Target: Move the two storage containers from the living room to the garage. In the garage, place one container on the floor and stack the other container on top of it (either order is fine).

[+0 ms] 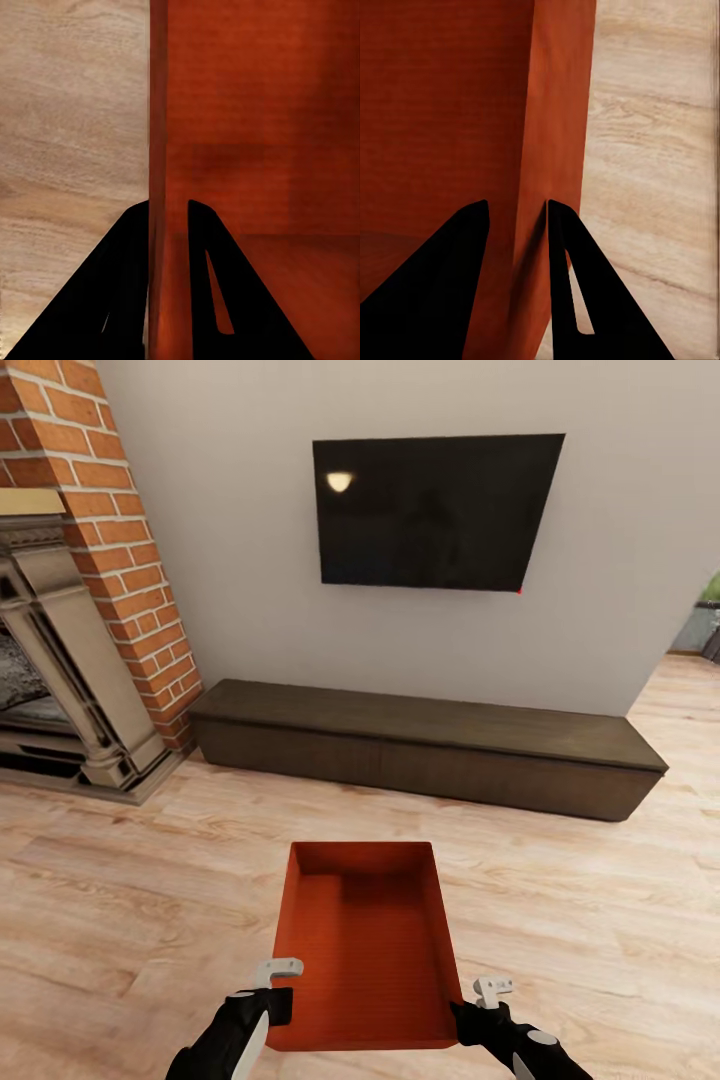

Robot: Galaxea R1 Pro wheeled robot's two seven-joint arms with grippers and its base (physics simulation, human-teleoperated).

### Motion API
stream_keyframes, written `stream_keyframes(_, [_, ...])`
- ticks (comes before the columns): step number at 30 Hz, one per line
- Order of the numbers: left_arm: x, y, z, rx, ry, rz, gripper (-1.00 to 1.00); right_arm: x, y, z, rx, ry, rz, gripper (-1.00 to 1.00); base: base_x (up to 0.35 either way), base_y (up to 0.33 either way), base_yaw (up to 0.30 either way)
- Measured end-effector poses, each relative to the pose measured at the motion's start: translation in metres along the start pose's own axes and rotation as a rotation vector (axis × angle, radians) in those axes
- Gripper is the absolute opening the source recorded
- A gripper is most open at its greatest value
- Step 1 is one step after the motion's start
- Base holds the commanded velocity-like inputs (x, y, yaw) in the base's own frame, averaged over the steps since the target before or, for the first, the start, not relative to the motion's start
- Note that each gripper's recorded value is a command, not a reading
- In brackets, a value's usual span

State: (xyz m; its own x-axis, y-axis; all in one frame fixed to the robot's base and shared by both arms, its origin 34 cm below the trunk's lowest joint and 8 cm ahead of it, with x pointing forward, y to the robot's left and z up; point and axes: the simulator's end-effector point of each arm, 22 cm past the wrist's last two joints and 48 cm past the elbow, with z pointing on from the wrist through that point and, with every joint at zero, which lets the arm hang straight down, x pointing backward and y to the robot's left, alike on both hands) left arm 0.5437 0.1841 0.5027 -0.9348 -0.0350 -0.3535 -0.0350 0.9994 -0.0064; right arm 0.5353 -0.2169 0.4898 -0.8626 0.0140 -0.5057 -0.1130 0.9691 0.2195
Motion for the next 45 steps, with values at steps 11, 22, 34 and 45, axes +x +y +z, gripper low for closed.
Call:
stream_keyframes(11, [-0.013, 0.000, -0.021, 0.000, -0.014, -0.001, -1.00, -0.017, 0.005, -0.018, 0.000, -0.013, -0.004, -1.00, 0.000, 0.000, -0.185])
stream_keyframes(22, [-0.026, -0.001, -0.042, 0.001, -0.028, 0.000, -1.00, -0.033, 0.009, -0.035, 0.000, -0.027, -0.008, -1.00, 0.000, 0.000, -0.184])
stream_keyframes(34, [-0.039, -0.001, -0.064, 0.002, -0.043, 0.000, -1.00, -0.050, 0.014, -0.054, -0.001, -0.042, -0.011, -1.00, 0.000, 0.000, -0.184])
stream_keyframes(45, [-0.051, -0.001, -0.084, 0.002, -0.058, 0.000, -1.00, -0.064, 0.019, -0.071, 0.000, -0.057, -0.015, -1.00, 0.000, 0.000, -0.163])
